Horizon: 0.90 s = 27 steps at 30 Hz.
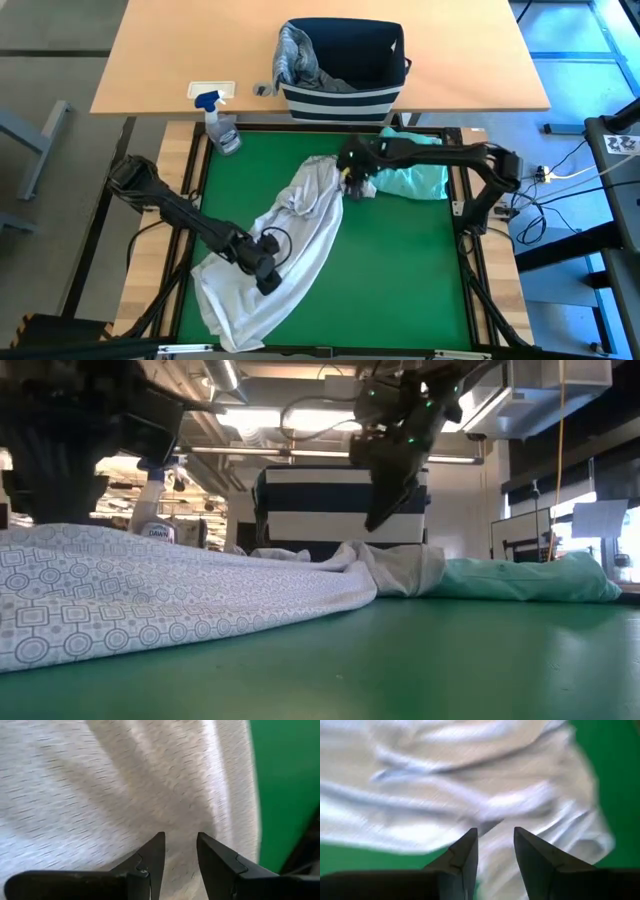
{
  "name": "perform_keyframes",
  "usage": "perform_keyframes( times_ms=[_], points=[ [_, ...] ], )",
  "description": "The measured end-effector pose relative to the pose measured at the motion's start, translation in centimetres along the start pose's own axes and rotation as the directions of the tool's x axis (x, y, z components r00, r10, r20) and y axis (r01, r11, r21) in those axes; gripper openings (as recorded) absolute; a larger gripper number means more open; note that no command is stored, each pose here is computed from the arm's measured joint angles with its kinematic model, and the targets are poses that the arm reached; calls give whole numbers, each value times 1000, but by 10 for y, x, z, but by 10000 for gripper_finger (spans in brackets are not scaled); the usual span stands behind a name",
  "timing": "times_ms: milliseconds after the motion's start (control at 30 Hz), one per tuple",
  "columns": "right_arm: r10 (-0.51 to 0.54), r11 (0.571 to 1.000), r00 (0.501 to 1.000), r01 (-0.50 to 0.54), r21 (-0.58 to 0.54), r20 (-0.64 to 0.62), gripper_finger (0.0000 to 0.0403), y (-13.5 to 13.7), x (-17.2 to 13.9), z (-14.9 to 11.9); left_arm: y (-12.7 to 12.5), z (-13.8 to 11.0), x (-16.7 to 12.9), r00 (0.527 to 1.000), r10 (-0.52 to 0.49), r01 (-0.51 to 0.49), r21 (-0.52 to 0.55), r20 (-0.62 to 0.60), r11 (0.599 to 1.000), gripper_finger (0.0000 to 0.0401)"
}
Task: Fold laundry
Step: Fold the white polo shirt
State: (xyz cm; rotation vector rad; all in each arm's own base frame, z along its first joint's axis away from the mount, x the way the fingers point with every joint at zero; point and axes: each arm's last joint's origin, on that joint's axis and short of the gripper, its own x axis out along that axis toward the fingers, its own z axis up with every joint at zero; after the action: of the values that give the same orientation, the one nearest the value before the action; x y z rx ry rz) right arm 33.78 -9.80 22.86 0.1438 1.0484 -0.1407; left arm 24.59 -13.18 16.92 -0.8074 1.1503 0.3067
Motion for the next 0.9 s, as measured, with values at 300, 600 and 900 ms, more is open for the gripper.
perform_keyframes(
  times_ms=[300,600,900],
  points=[
    [-188,982,951,179,-58,-245,126,34,23,-50,15,-25,12,981,186,-180,97,-59,979,108],
    [-404,905,913,389,-174,-59,126,-8,67,-63,11,-75,21,978,96,-95,15,-185,995,108],
    [-549,807,825,565,-168,135,127,-79,77,-37,4,-84,21,990,38,-52,-102,-135,993,108]
  ],
)
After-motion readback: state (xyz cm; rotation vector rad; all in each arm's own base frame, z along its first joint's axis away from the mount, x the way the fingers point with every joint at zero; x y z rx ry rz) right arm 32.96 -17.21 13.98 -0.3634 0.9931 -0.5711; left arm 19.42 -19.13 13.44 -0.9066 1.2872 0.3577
